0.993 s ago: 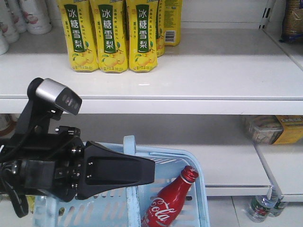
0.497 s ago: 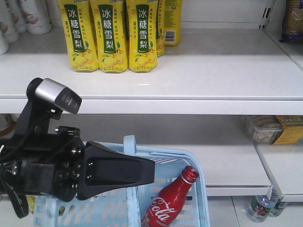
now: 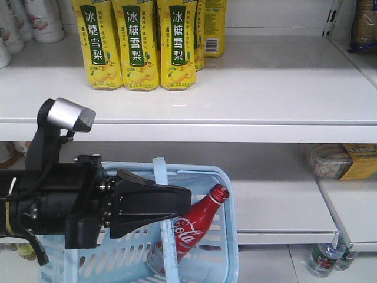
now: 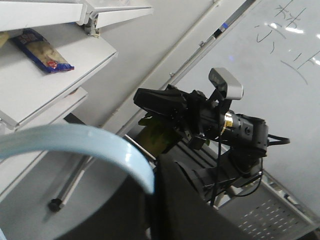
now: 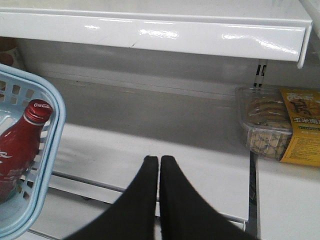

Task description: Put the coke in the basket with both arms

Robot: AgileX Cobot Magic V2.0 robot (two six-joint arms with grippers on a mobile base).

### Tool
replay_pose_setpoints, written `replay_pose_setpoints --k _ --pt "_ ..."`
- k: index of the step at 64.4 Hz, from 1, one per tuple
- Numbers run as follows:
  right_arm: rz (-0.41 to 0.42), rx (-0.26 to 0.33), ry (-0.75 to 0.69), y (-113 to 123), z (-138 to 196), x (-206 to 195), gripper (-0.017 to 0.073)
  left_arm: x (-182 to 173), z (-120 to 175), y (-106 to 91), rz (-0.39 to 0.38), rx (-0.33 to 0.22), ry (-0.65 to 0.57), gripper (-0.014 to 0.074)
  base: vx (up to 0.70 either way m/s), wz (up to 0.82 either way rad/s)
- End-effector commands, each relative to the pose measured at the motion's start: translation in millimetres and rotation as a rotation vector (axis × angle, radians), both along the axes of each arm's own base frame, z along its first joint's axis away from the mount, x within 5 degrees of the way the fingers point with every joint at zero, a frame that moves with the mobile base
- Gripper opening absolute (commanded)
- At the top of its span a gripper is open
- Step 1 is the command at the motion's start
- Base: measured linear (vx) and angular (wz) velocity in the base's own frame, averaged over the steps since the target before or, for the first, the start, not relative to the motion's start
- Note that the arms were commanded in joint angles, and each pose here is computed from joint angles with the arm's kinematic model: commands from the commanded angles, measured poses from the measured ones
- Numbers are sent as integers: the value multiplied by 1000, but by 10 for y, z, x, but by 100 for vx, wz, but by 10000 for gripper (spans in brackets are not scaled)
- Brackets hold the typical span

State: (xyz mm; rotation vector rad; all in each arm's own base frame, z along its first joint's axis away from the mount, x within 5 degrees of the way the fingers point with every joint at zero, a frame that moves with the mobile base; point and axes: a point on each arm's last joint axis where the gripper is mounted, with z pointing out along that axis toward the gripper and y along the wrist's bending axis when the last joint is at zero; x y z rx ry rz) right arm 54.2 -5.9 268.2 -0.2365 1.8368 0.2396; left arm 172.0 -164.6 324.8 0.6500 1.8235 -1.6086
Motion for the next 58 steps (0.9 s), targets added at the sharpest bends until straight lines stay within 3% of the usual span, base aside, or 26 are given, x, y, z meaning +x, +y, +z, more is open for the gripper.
replay_pose_setpoints --k 1,9,24,31,43,50,58 --pt "21 -6 -81 16 133 10 -5 -8 232 15 32 -107 -160 -6 0 0" --pt "21 -6 -81 16 133 10 -5 -4 139 29 58 -84 -276 -6 0 0" --pt "20 -7 -82 15 134 10 -5 -71 -94 118 148 -46 -366 -6 0 0" --pt "20 -7 -82 15 134 10 -5 -142 -117 233 265 -41 -371 -6 0 0" --pt "20 -7 -82 15 134 10 -5 -253 -202 525 553 -20 -303 -6 0 0" --pt "20 -7 -82 15 134 10 -5 -374 -338 678 656 6 -275 -6 0 0" --pt "20 -7 -82 15 134 10 -5 -535 -528 817 721 26 -276 -6 0 0"
